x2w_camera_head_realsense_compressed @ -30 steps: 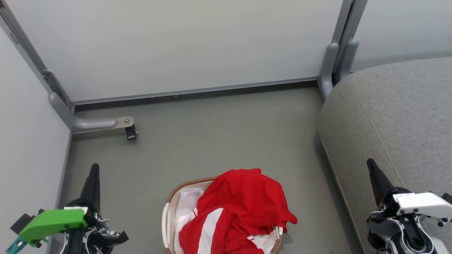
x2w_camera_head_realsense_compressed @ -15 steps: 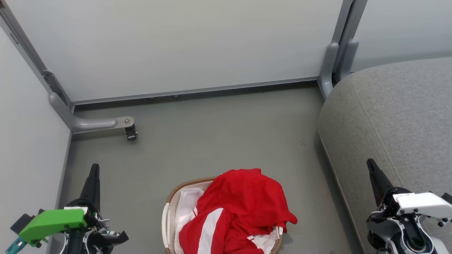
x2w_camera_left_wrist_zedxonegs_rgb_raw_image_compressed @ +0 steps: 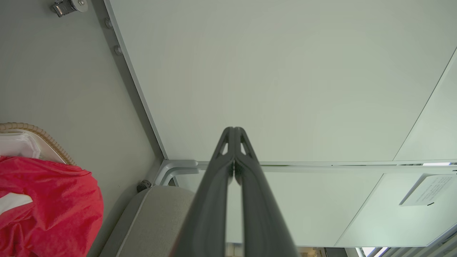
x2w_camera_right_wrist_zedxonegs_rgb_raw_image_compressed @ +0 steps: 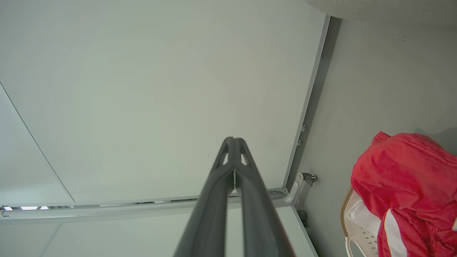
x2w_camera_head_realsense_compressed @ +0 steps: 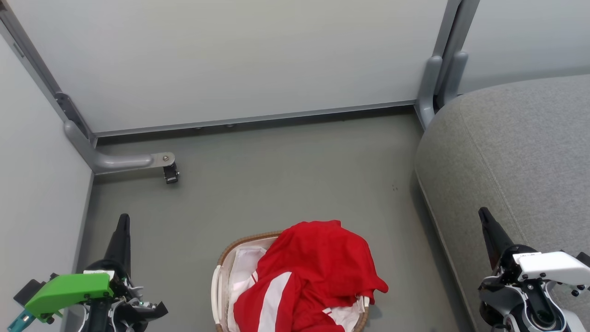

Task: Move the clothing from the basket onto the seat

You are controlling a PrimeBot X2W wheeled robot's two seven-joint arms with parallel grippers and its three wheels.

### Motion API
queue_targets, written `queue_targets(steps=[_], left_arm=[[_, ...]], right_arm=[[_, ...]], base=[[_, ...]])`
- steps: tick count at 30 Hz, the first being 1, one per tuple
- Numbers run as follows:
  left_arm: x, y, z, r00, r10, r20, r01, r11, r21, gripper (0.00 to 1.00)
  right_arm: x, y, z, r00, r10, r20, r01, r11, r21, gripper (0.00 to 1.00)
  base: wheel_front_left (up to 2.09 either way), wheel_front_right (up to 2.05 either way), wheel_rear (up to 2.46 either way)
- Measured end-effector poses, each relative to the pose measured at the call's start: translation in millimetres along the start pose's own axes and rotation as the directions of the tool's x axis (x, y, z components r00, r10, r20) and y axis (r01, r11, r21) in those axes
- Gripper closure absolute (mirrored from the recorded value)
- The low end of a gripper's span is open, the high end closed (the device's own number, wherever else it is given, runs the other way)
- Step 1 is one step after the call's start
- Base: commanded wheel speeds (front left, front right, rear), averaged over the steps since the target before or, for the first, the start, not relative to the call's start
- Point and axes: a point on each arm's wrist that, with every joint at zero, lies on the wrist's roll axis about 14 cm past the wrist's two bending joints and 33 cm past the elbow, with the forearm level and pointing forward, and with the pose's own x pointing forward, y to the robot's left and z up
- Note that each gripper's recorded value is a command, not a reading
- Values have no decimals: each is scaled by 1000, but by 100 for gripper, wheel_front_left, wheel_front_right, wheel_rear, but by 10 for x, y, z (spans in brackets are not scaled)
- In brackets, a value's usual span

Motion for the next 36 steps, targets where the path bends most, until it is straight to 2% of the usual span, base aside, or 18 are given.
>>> queue_targets(steps=[36], left_arm=[[0,0,0,1000,0,0,0,1000,0,100]], right_arm=[[0,0,0,1000,0,0,0,1000,0,100]], base=[[0,0,0]])
